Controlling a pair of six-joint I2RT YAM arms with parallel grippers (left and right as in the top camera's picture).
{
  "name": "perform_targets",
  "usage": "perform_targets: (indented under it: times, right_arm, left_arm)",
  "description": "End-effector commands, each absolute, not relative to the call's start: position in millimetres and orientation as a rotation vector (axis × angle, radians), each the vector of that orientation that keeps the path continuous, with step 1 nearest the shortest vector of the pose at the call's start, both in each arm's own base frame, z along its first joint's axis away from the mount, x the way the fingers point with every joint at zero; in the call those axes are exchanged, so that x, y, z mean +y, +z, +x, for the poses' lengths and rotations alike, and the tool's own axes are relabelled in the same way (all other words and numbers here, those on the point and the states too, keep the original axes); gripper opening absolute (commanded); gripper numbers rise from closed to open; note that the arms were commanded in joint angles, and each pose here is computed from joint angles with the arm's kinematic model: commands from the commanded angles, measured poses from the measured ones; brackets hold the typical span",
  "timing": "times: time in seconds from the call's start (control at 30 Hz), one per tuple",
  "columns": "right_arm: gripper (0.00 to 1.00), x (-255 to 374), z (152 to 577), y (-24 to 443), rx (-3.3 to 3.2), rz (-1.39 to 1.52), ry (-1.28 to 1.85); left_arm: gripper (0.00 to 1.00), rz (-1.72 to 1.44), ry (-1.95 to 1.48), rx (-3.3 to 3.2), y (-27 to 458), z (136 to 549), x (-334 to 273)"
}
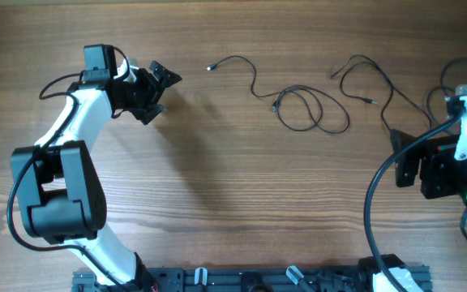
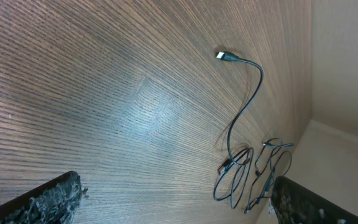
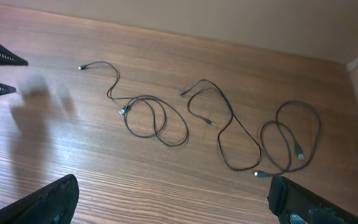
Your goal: Untangle cables
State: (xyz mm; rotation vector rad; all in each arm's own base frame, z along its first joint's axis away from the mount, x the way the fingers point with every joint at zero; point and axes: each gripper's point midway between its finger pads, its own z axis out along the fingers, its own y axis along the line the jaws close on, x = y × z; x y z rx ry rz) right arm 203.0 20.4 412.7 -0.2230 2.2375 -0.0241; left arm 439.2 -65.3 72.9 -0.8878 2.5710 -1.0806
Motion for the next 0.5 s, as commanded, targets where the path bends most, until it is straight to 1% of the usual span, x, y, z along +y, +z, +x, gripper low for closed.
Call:
perform_targets:
  times: [0.0,0.23,0.47]
  right_arm:
    - [1.0,21.7,204.8,394.9,2.293,-0.229,-0.017]
    - [1.0,21.0,199.9,355.2,2.401,-0.244,-0.023]
    - [1.0,18.3,181.8,323.2,2.441,-0.251,-0.027]
  left_arm:
    - [1.0,-0.867,-1.072,2.567,76.7,439.3,-66.0]
    - [1.0,-0.866,-1.072,2.568,76.7,439.2,-66.2]
    - [1.0,-0.867,-1.072,2.567,76.7,439.3,-66.0]
